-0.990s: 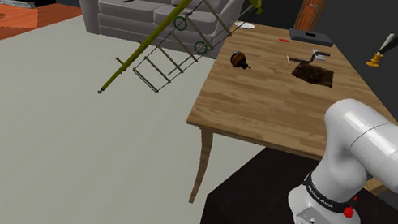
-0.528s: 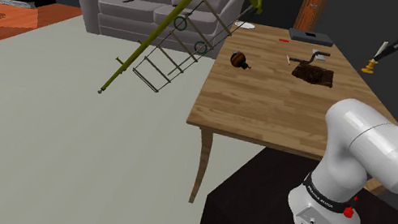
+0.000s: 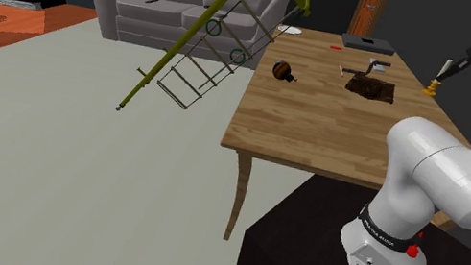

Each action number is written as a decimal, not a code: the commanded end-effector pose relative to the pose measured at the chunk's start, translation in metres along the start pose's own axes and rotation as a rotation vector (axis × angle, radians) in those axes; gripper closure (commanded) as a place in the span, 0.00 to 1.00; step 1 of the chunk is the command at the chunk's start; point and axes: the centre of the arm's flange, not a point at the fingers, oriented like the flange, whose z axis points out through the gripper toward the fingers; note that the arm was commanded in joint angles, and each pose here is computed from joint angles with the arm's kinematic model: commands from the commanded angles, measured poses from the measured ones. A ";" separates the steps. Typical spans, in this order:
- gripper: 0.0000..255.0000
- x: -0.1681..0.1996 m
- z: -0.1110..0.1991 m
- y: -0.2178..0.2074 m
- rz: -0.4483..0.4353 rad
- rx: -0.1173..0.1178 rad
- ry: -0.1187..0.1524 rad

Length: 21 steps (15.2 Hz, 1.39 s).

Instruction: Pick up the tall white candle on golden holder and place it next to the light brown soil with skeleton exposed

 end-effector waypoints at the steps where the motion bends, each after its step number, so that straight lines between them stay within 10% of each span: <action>1: 1.00 -0.004 0.011 -0.001 0.000 0.000 0.000; 21: 1.00 -0.044 0.096 -0.002 0.000 0.000 0.000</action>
